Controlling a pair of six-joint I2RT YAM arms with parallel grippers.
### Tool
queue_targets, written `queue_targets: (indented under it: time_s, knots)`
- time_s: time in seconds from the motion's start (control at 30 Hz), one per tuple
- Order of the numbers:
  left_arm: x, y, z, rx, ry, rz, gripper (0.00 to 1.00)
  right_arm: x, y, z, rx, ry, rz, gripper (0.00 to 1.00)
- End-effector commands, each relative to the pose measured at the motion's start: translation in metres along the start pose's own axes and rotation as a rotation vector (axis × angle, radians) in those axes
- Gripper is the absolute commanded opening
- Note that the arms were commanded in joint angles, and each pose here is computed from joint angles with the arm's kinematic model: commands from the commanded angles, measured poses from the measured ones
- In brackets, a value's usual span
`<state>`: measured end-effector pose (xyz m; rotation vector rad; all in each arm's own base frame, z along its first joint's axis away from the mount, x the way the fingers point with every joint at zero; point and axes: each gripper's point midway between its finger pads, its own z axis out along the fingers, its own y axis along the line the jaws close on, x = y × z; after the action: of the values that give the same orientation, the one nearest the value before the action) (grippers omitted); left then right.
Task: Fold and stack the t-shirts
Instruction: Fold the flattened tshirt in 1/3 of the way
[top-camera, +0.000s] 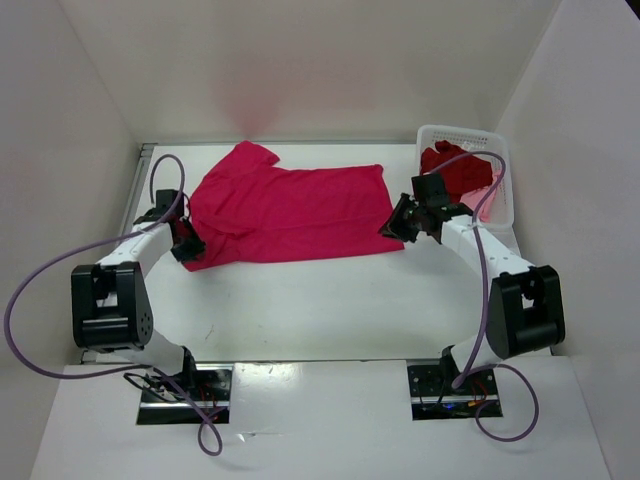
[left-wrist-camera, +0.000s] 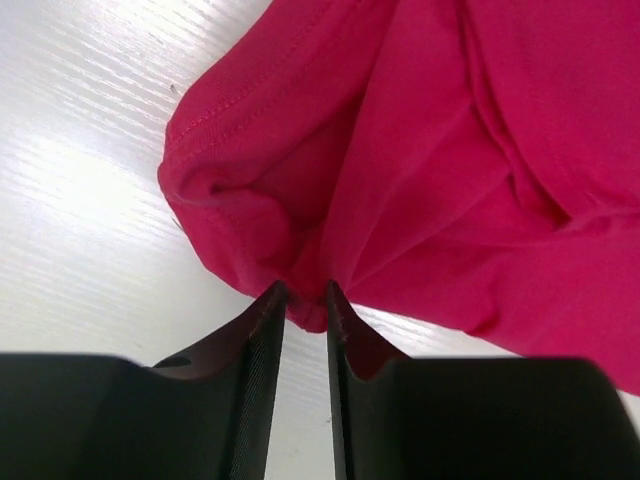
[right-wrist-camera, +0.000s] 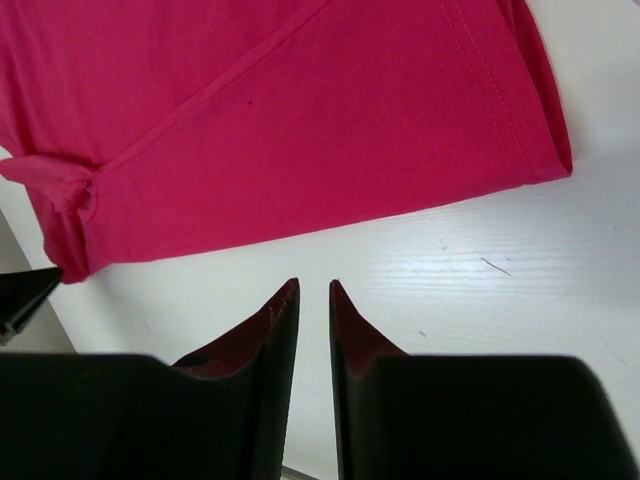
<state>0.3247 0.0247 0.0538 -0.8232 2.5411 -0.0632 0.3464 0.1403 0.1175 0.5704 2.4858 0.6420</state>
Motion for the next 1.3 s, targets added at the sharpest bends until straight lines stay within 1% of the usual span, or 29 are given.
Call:
queue_targets:
  time_s: [0.0,0.07,0.13,0.17,0.2,0.23,0.27,0.3,0.33,0.4,0.47,0.57,0.63,0.67,0.7,0.8,0.87,0.93,1.0,1.03,1.07,1.1,1.13,1.2,1.23,1.27]
  knots:
    - [0.002,0.005,0.013,-0.033,0.017,0.014,0.26,-0.008,0.005,0.013,-0.018,-0.028,0.042,0.24]
    - [0.0,0.005,0.014,-0.033,0.018,0.024,0.23,-0.01,0.006,0.017,-0.023,-0.033,0.054,0.27]
    - [-0.006,0.007,0.013,-0.053,-0.003,0.032,0.11,-0.012,0.006,0.02,-0.018,-0.04,0.077,0.27]
    - [-0.014,0.011,0.012,-0.069,-0.025,0.022,0.08,-0.014,0.003,0.024,-0.007,-0.051,0.078,0.29]
    - [-0.012,0.012,0.015,-0.074,-0.016,0.023,0.05,-0.016,0.002,0.025,0.001,-0.06,0.089,0.29]
    - [-0.021,0.018,0.014,-0.088,-0.032,0.015,0.03,-0.016,-0.002,0.028,0.021,-0.066,0.103,0.3]
    - [-0.02,0.022,0.016,-0.096,-0.025,0.017,0.02,-0.018,-0.004,0.032,0.028,-0.072,0.113,0.32]
    - [-0.025,0.026,0.018,-0.11,-0.031,0.007,0.0,-0.017,-0.005,0.033,0.028,-0.072,0.122,0.32]
    - [-0.033,0.031,0.016,-0.115,-0.044,-0.014,0.0,-0.016,-0.006,0.037,0.03,-0.07,0.122,0.34]
    - [-0.034,0.038,0.019,-0.128,-0.038,-0.02,0.0,-0.018,-0.007,0.042,0.03,-0.082,0.147,0.34]
    - [-0.038,0.036,0.017,-0.124,-0.047,-0.021,0.0,-0.02,-0.02,0.053,0.085,-0.102,0.161,0.35]
    - [-0.048,0.036,0.014,-0.12,-0.068,-0.032,0.0,-0.017,-0.028,0.061,0.115,-0.092,0.174,0.35]
    - [-0.053,0.04,0.015,-0.131,-0.075,-0.04,0.0,-0.028,-0.036,0.06,0.135,-0.131,0.201,0.35]
    - [-0.057,0.038,0.014,-0.127,-0.084,-0.041,0.0,-0.027,-0.038,0.062,0.134,-0.132,0.201,0.35]
    - [-0.053,0.045,0.023,-0.154,-0.062,-0.056,0.0,-0.031,-0.049,0.062,0.168,-0.155,0.223,0.36]
    - [-0.058,0.043,0.033,-0.154,-0.061,-0.056,0.0,-0.036,-0.056,0.053,0.184,-0.195,0.24,0.36]
    - [-0.062,0.041,0.036,-0.151,-0.068,-0.057,0.05,-0.034,-0.064,0.051,0.212,-0.215,0.251,0.37]
    - [-0.064,0.049,0.042,-0.199,-0.072,-0.055,0.14,-0.026,-0.078,0.049,0.241,-0.21,0.261,0.41]
    - [-0.065,0.055,0.047,-0.234,-0.072,-0.053,0.24,-0.024,-0.086,0.047,0.254,-0.21,0.273,0.41]
    - [-0.058,0.064,0.057,-0.265,-0.043,-0.067,0.37,-0.018,-0.091,0.046,0.262,-0.203,0.274,0.41]
    - [-0.059,0.067,0.057,-0.269,-0.044,-0.084,0.43,-0.019,-0.089,0.044,0.255,-0.209,0.273,0.41]
    - [-0.059,0.067,0.058,-0.25,-0.036,-0.106,0.58,-0.021,-0.087,0.044,0.248,-0.215,0.272,0.42]
    - [-0.067,0.063,0.048,-0.234,-0.072,-0.119,0.65,-0.018,-0.09,0.045,0.255,-0.209,0.273,0.44]
    - [-0.078,0.056,0.032,-0.203,-0.118,-0.133,0.78,-0.02,-0.089,0.045,0.248,-0.215,0.272,0.44]
    - [-0.083,0.047,0.018,-0.158,-0.137,-0.136,0.89,-0.018,-0.092,0.047,0.257,-0.206,0.263,0.44]
    - [-0.087,0.043,0.01,-0.133,-0.156,-0.148,0.92,-0.018,-0.092,0.047,0.257,-0.206,0.262,0.44]
